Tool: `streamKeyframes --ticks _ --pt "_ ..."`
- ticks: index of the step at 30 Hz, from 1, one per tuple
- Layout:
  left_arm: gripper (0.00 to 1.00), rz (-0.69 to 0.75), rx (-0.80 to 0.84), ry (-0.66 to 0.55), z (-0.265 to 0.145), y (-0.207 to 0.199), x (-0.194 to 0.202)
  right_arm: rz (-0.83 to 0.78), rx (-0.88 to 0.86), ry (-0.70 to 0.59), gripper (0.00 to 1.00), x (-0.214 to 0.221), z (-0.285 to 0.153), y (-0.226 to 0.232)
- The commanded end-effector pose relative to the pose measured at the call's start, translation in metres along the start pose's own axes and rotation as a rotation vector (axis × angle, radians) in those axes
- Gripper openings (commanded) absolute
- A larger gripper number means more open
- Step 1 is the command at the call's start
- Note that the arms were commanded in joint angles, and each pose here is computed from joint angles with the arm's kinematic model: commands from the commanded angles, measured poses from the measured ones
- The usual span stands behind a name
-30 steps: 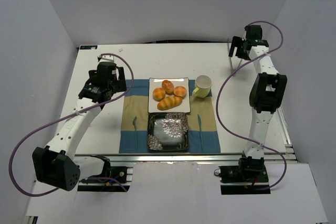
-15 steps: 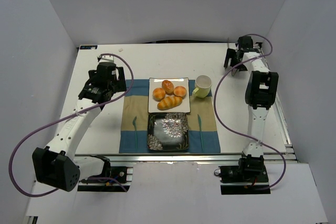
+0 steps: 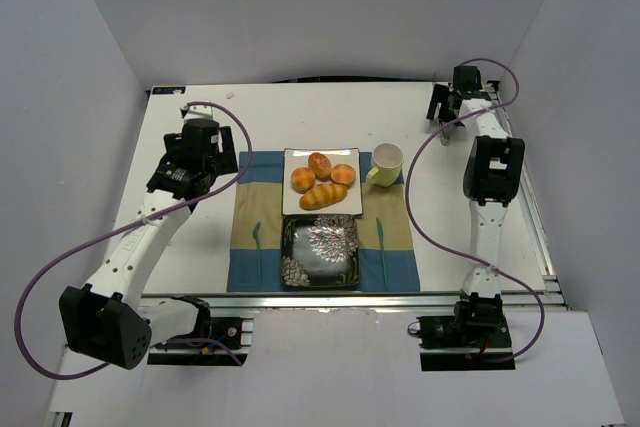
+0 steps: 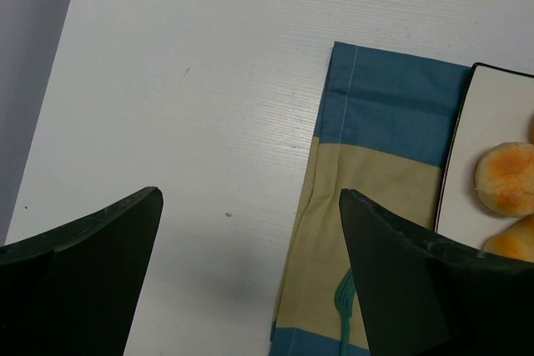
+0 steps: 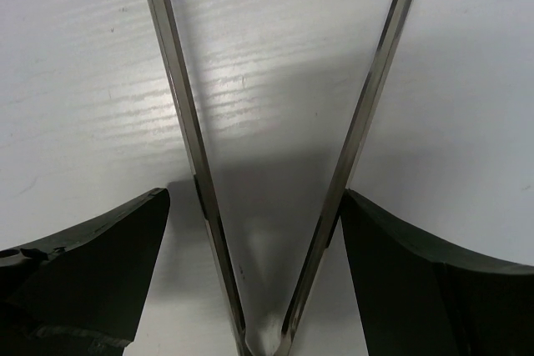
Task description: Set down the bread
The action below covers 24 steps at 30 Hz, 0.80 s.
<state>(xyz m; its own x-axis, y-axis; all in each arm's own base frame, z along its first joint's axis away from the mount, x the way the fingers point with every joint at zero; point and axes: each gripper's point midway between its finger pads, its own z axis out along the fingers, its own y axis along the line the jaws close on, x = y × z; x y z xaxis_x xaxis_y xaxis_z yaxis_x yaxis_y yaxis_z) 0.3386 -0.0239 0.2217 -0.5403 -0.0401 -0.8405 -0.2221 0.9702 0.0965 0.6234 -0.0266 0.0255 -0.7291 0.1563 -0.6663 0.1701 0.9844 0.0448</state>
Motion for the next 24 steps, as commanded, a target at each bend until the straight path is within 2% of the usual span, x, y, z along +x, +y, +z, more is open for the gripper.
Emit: streamKeyframes --ticks 1,6,8,11,13,17,20,23,24 --pt "0.98 -0.032 -0.013 -0.048 -0.010 0.006 -0.016 0.006 0.015 -0.034 0.89 0.000 0.022 -0.004" --pt "0.98 -0.040 -0.015 -0.054 -0.011 0.006 -0.017 -0.003 0.011 -0.059 0.89 -0.004 0.031 -0.008" --pt "0.98 -0.043 -0.015 -0.055 -0.012 0.006 -0.018 -0.005 0.010 -0.067 0.86 -0.007 0.032 -0.008" --pt "0.98 -0.043 -0.013 -0.048 -0.010 0.005 -0.016 -0.005 0.000 -0.066 0.74 -0.006 0.034 -0.008" --pt "0.98 -0.043 -0.014 -0.045 -0.010 0.005 -0.015 -0.006 -0.005 -0.076 0.60 -0.009 0.033 -0.008" --pt "0.97 -0.045 -0.009 -0.040 -0.009 0.003 -0.014 0.001 0.001 -0.113 0.53 -0.022 0.018 -0.009" --pt "0.97 -0.050 0.004 -0.040 -0.011 0.001 -0.016 0.016 0.019 -0.183 0.51 -0.049 -0.013 -0.012" --pt "0.98 -0.060 0.017 -0.049 -0.018 0.001 -0.022 0.028 0.013 -0.273 0.50 -0.089 -0.065 -0.010" --pt "0.97 -0.066 0.025 -0.053 -0.021 0.001 -0.024 0.032 0.006 -0.328 0.50 -0.112 -0.098 -0.009"
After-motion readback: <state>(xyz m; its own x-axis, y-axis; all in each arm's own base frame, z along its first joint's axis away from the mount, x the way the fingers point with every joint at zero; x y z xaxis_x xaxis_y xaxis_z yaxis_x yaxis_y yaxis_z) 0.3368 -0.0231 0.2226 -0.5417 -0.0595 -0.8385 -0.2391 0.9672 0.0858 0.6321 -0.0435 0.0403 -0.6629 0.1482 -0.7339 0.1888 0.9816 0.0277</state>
